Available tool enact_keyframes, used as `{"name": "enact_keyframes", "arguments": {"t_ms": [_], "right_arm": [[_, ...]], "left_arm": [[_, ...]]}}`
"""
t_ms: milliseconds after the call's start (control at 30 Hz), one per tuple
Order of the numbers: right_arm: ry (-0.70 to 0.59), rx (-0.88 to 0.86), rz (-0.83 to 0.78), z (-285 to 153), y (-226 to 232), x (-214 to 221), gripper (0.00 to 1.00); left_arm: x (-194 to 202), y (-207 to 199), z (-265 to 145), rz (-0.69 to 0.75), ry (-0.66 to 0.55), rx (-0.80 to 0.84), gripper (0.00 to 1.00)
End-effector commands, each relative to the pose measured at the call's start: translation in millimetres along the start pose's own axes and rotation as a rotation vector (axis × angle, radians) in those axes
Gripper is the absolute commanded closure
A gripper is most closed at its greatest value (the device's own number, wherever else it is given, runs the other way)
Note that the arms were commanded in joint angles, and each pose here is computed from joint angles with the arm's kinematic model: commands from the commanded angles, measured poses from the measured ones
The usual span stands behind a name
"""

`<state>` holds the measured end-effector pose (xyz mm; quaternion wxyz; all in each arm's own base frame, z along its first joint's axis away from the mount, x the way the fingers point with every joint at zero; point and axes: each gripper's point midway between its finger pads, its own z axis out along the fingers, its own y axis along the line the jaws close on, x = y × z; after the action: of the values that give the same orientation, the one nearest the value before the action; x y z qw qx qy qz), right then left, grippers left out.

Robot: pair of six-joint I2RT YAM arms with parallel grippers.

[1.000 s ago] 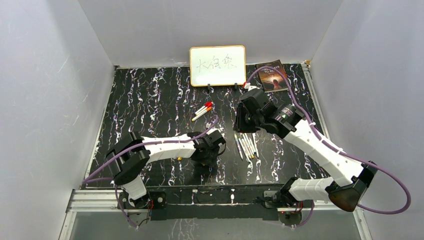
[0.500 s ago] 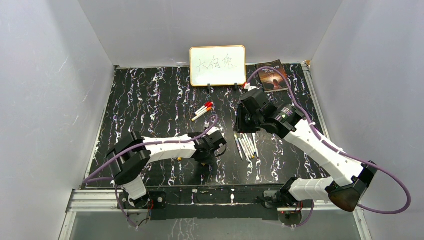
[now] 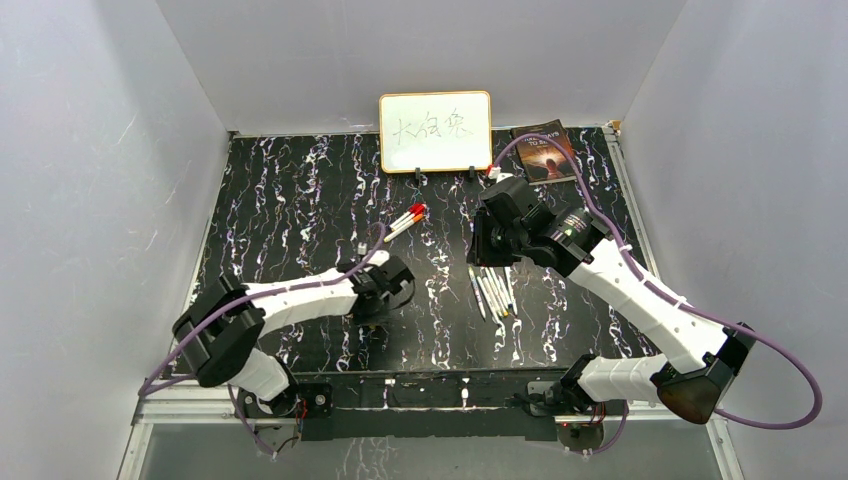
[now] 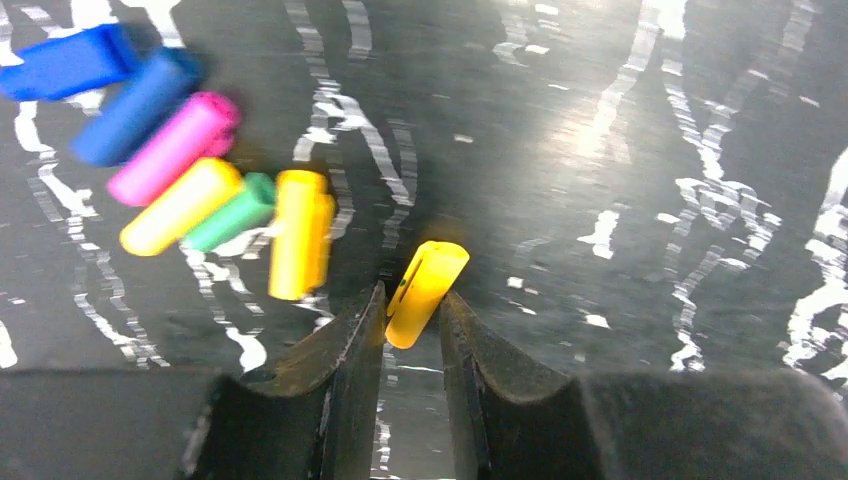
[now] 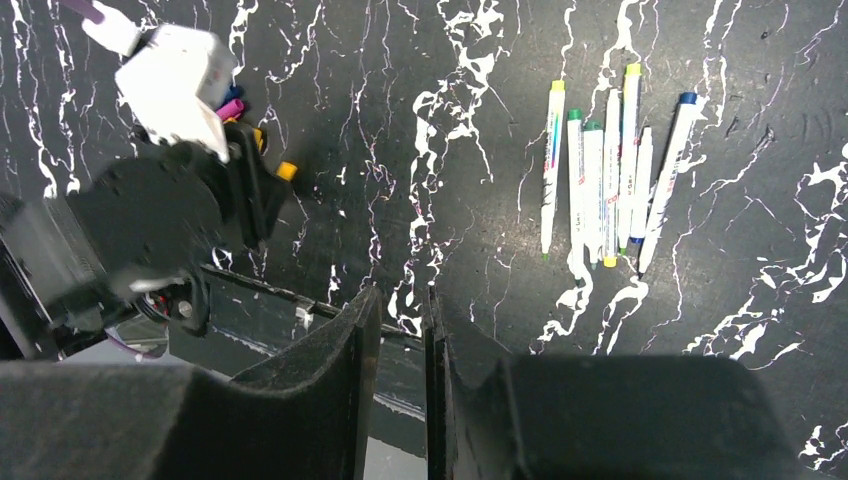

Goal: Open the pen caps
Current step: Move the pen cap to the center of the board, then pick up the pen from the center of the board.

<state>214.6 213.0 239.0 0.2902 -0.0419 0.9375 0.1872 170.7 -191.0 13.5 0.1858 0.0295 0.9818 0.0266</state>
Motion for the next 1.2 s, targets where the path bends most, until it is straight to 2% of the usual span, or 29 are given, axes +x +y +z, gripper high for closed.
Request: {"name": "enact_keyframes", "arguments": {"t_ms": [0, 300, 433, 600, 767, 833, 967, 1000, 1033, 1067, 1167], "right_arm": [[-0.086, -0.07, 0.006, -19.7, 15.4, -23.6, 0.81], [-0.076, -0.102, 0.001, -22.5, 22.4, -24.0, 0.81], [-0.075, -0.113, 0.008, -23.9, 22.2, -20.8, 0.8], [-0.061, -0.144, 0.012, -24.0, 24.6, -13.9, 0.7], [-0.015, -0.175, 0.002, -18.3, 26.6, -0.1, 0.44], [-0.014, -0.175, 0.001, -16.6, 24.7, 2.4, 0.36], [-0.002, -0.216, 0.009, -18.2, 28.5, 9.6, 0.31], [-0.002, -0.217, 0.01, -18.9, 27.2, 11.6, 0.31], [0.0, -0.214, 0.012, -18.7, 25.1, 14.3, 0.3], [0.0, -0.215, 0.015, -19.4, 23.8, 16.4, 0.3], [0.007, -0.24, 0.025, -21.2, 22.7, 25.0, 0.29]], "left_arm": [[8.1, 46.1, -2.9, -0.061, 0.06, -0.095, 0.74], [-7.8, 58.1, -6.2, -0.095, 0.068, -0.091, 0.74], [-12.6, 52.5, -12.6, -0.098, 0.064, -0.061, 0.68], [-18.8, 43.9, -29.7, -0.112, 0.059, 0.001, 0.49], [-28.8, 32.3, -59.5, -0.106, 0.039, 0.094, 0.35], [-35.0, 30.0, -70.0, -0.101, 0.021, 0.118, 0.31], [-48.0, 25.0, -90.8, -0.08, -0.012, 0.163, 0.21], [-50.6, 26.0, -94.1, -0.071, -0.019, 0.16, 0.17], [-53.2, 27.2, -97.1, -0.064, -0.026, 0.156, 0.07], [-55.8, 28.0, -99.5, -0.058, -0.031, 0.152, 0.02], [-61.6, 26.8, -101.8, -0.038, -0.045, 0.152, 0.02]]}}
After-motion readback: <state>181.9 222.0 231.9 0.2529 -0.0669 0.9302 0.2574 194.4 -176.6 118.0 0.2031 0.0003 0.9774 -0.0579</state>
